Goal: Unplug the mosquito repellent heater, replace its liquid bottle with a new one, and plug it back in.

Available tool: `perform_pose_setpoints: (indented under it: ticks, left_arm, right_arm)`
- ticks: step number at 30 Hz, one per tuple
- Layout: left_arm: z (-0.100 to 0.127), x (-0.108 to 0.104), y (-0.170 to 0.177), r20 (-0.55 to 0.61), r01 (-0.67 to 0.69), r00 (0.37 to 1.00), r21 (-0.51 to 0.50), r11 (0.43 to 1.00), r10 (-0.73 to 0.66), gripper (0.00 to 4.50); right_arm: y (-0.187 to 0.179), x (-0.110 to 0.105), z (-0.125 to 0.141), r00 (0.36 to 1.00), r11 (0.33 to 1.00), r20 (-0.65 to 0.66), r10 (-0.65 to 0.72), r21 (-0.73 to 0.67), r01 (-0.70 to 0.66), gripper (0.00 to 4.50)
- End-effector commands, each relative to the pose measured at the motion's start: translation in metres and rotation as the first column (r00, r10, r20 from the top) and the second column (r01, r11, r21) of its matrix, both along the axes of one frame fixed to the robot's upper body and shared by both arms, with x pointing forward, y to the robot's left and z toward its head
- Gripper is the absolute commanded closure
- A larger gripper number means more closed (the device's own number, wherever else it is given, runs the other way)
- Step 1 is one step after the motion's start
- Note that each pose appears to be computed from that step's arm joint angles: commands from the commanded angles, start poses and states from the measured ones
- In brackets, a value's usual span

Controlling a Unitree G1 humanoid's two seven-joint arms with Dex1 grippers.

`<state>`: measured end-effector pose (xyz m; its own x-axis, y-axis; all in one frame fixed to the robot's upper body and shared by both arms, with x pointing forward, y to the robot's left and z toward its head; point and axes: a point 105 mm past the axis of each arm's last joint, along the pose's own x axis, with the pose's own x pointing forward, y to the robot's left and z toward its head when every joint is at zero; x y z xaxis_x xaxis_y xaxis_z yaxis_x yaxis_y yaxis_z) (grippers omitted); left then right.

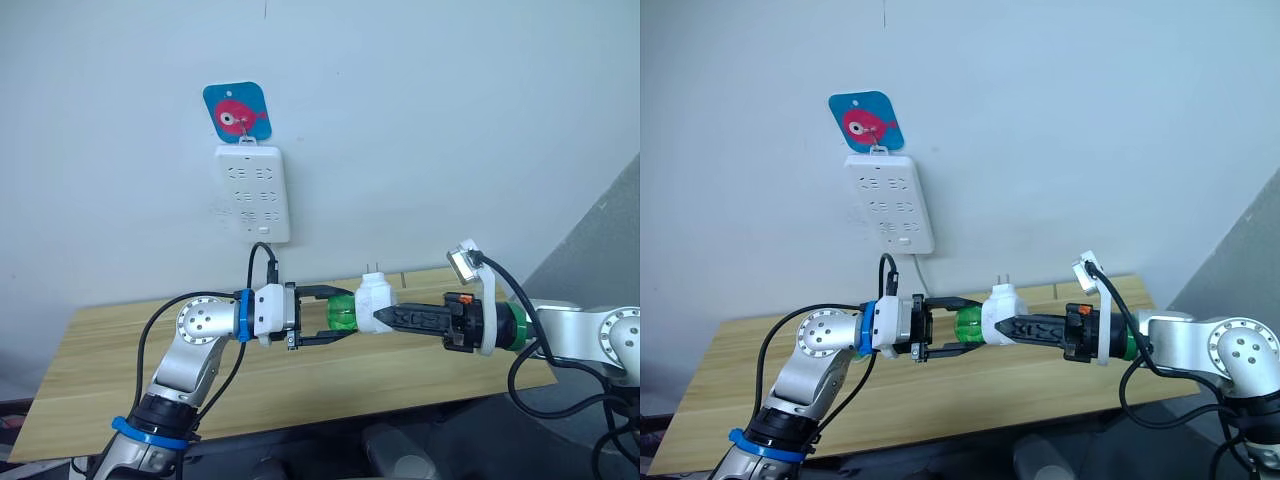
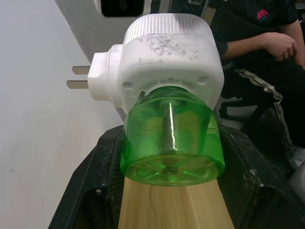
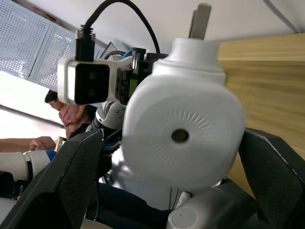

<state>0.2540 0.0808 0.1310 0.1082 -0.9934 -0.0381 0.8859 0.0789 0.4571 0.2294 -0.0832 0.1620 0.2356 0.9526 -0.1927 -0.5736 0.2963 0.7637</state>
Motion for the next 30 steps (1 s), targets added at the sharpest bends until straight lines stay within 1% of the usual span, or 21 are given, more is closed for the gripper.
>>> perform_pose_setpoints:
  ticks: [1,4,7,9,10,12,14,16,17,18,19,20,21,22,24,26,28,30]
  left_arm:
    - [0.01,-0.006,-0.004,0.067,0.038,0.997,0.002,0.999,-0.038,2.22]
    - [0.011,-0.007,-0.005,0.068,0.038,0.997,-0.002,0.999,-0.038,2.22]
    - [0.012,-0.007,-0.006,0.06,0.034,0.998,-0.008,0.999,-0.033,2.22]
    - [0.013,-0.008,-0.006,0.063,0.036,0.997,-0.008,0.999,-0.036,2.22]
    - [0.013,-0.008,-0.007,0.059,0.039,0.998,-0.008,0.999,-0.038,2.22]
    - [0.014,-0.008,-0.007,0.042,0.046,0.998,-0.001,0.999,-0.046,2.22]
    - [0.012,-0.012,-0.004,-0.029,0.079,0.997,0.038,0.996,-0.078,2.22]
    - [0.008,-0.014,0.0,-0.194,0.095,0.978,0.086,0.992,-0.077,2.22]
    - [0.008,-0.014,0.001,-0.254,0.095,0.965,0.1,0.99,-0.067,2.22]
    - [0.007,-0.014,0.003,-0.337,0.092,0.94,0.106,0.99,-0.051,2.22]
    - [0.008,-0.013,0.007,-0.471,0.1,0.881,0.106,0.989,-0.038,2.22]
    - [0.008,-0.015,0.011,-0.591,0.113,0.806,0.107,0.988,-0.028,2.22]
    - [0.009,-0.017,0.013,-0.668,0.125,0.744,0.108,0.986,-0.021,2.22]
    - [0.011,-0.02,0.015,-0.71,0.159,0.703,0.113,0.981,-0.032,2.22]
    - [0.017,-0.021,0.015,-0.75,0.195,0.66,0.114,0.974,-0.044,2.22]
    - [0.022,-0.018,0.015,-0.769,0.204,0.637,0.109,0.973,-0.047,2.22]
    - [0.024,-0.008,0.014,-0.748,0.164,0.663,0.102,0.981,-0.033,2.22]
    - [0.022,-0.009,0.016,-0.716,0.185,0.697,0.124,0.975,-0.041,1.51]
  right_arm:
    - [0.006,0.001,0.007,1.0,0.999,0.008,0.018,0.029,-0.019,0.0]
    - [0.009,0.003,0.009,1.0,0.999,0.012,0.025,0.038,-0.026,0.0]
    - [0.01,0.002,0.01,0.999,0.998,0.011,0.038,0.041,-0.038,0.58]
    - [0.011,0.001,0.01,0.999,0.998,0.011,0.049,0.044,-0.05,1.24]
    - [0.012,0.0,0.01,0.998,0.997,0.013,0.054,0.045,-0.055,1.49]
    - [0.013,-0.001,0.012,0.998,0.997,0.017,0.063,0.048,-0.064,1.51]
    - [0.014,-0.001,0.014,0.997,0.996,0.03,0.071,0.049,-0.072,1.51]
    - [0.014,-0.002,0.015,0.995,0.995,0.053,0.084,0.043,-0.086,1.51]
    - [0.014,-0.002,0.016,0.994,0.995,0.061,0.089,0.041,-0.091,1.51]
    - [0.014,-0.003,0.017,0.992,0.994,0.074,0.097,0.036,-0.1,1.51]
    - [0.014,-0.004,0.017,0.989,0.993,0.093,0.113,0.03,-0.116,1.51]
    - [0.015,-0.006,0.017,0.985,0.991,0.112,0.132,0.019,-0.134,1.51]
    - [0.015,-0.007,0.017,0.982,0.989,0.124,0.145,0.011,-0.147,1.51]
    - [0.015,-0.009,0.017,0.978,0.987,0.136,0.159,0.006,-0.161,1.51]
    - [0.017,-0.011,0.018,0.972,0.983,0.15,0.179,0.01,-0.182,1.51]
    - [0.019,-0.012,0.018,0.97,0.981,0.157,0.188,0.016,-0.192,1.51]
    - [0.019,-0.011,0.018,0.971,0.982,0.156,0.18,0.025,-0.187,1.51]
    - [0.018,-0.01,0.018,0.975,0.984,0.149,0.166,0.037,-0.174,1.51]
